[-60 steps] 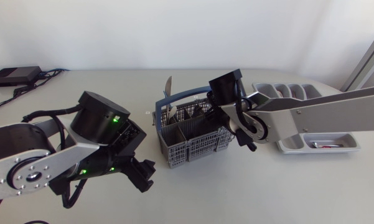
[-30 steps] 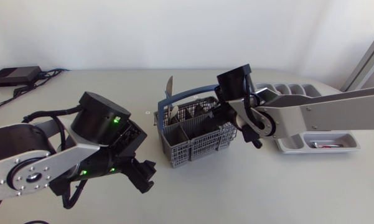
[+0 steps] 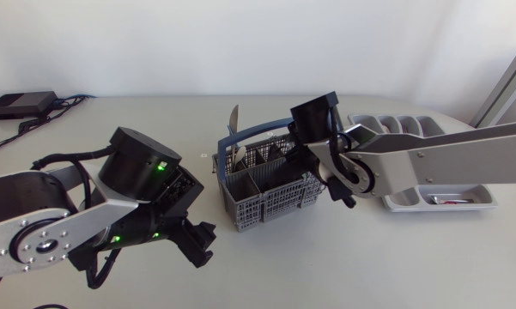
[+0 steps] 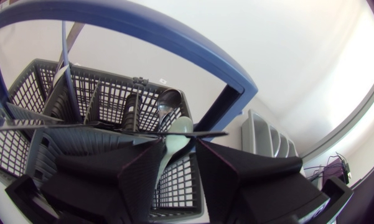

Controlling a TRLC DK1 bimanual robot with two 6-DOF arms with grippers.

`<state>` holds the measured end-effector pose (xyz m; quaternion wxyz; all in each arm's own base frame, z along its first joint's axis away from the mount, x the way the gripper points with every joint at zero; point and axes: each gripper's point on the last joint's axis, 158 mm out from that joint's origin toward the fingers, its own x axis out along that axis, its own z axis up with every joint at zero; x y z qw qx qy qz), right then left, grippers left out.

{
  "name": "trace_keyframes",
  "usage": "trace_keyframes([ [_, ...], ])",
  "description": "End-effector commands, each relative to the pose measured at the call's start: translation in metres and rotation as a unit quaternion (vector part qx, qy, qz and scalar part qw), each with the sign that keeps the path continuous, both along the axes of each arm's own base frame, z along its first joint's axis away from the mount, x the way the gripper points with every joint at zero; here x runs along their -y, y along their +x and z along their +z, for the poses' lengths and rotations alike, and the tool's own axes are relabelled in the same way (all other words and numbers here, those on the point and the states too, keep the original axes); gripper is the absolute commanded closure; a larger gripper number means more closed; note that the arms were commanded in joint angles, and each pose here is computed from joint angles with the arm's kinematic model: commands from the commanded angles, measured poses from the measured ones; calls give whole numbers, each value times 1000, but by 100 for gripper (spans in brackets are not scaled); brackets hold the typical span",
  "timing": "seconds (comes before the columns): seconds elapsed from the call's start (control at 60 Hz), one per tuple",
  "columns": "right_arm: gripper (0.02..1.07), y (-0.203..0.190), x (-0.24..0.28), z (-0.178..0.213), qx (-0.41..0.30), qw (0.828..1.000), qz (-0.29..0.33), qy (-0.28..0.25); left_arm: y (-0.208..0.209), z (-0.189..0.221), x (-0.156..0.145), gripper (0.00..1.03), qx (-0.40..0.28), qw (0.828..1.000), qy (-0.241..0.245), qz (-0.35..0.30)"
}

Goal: Sort the cutlery from the basket into the organizer compartments.

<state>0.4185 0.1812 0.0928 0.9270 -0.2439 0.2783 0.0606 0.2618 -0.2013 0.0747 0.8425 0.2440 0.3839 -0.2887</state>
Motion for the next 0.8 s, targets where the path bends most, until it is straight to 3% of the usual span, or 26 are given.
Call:
trace_keyframes([
  [0.0,65,5,-2,-9,-3,1000,-11,3,-4,-4,3,20,-8,1000,-4,0],
  [0.183,65,17,8,-25,-12,999,-31,-10,-5,-4,6,20,-9,1000,-5,-3],
  [0.417,66,28,13,-17,12,999,-47,-10,-7,-5,9,20,-10,1000,-5,-6],
  [0.65,82,37,16,-13,27,998,-55,-17,-9,-5,9,20,-11,1000,-5,-9],
  [0.783,98,44,23,-19,24,998,-62,-24,-10,-5,10,20,-11,1000,-5,-11],
])
